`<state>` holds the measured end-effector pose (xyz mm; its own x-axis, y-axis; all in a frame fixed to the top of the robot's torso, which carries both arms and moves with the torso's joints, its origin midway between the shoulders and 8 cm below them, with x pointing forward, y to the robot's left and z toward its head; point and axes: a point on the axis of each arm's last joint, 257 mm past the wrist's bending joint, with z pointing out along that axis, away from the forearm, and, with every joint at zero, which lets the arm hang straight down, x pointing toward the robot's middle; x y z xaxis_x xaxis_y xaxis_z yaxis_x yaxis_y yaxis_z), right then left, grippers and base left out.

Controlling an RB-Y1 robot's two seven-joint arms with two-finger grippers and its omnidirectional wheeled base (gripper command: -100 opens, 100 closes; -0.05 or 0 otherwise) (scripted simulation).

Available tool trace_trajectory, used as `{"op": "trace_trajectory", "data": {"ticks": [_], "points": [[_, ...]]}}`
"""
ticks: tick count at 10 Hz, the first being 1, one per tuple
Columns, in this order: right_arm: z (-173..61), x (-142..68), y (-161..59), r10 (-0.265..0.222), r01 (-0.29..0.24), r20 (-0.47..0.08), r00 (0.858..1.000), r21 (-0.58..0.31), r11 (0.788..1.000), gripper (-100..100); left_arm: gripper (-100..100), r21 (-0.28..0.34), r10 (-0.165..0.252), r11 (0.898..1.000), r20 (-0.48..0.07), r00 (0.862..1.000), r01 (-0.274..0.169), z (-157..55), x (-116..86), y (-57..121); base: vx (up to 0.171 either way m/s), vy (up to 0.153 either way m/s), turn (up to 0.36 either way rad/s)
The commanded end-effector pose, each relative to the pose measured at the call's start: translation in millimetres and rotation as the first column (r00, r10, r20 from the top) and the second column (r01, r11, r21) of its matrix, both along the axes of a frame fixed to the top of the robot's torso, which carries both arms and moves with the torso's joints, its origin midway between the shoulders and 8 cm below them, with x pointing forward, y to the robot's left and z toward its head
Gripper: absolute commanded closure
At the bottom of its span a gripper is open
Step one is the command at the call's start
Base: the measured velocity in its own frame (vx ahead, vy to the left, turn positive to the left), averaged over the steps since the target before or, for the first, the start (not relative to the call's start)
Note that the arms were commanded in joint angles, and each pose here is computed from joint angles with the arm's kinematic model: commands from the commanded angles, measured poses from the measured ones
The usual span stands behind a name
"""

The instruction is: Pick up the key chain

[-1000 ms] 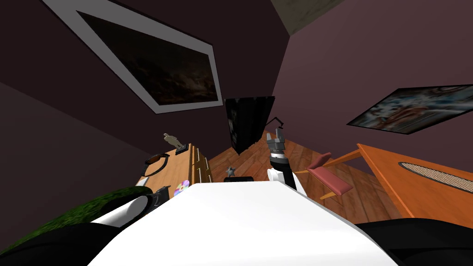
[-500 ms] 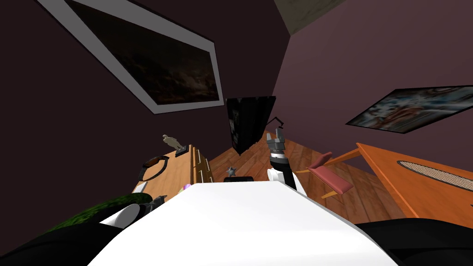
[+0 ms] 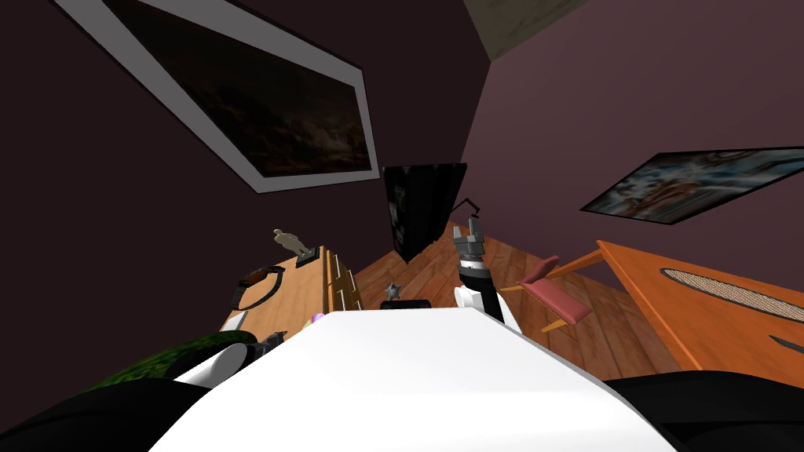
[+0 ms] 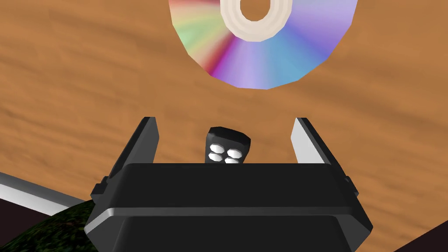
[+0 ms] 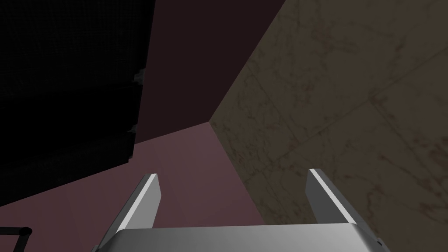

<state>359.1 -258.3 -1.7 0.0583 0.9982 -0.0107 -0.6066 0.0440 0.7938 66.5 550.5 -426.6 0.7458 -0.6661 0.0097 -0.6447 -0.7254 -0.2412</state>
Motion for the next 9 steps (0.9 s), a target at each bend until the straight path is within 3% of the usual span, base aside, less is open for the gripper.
{"op": "trace_trajectory", "data": {"ticks": [1,2,6,7,8,9], "points": [[0.0,0.0,0.0,0.000,0.000,0.000,1.000,0.000,1.000,0,-100,0.000,0.000,1.000,0.000,1.000,0.000,0.0,0.0,0.0,-0.007,0.003,-0.008],[0.0,0.0,0.0,0.000,0.000,0.000,1.000,0.000,1.000,0,100,0.001,0.000,1.000,0.001,1.000,0.000,-0.5,0.2,0.3,0.000,0.000,0.000],[0.0,0.0,0.0,0.000,0.000,0.000,1.000,0.000,1.000,0,100,0.001,-0.001,1.000,0.001,1.000,0.001,-0.3,0.2,0.3,0.000,0.000,0.000],[0.0,0.0,0.0,0.000,0.000,0.000,1.000,0.000,1.000,0,0,0.001,0.000,1.000,0.001,1.000,0.000,-0.2,0.3,0.5,0.000,0.000,0.000],[0.0,0.0,0.0,0.000,0.000,0.000,1.000,0.000,1.000,0,100,0.001,-0.005,1.000,0.001,1.000,0.005,7.3,-1.1,-1.1,0.014,-0.002,0.053],[0.0,0.0,0.0,0.000,0.000,0.000,1.000,0.000,1.000,0,100,0.000,-0.009,1.000,0.001,1.000,0.009,12.0,-1.7,-1.7,0.020,-0.006,0.059]]}}
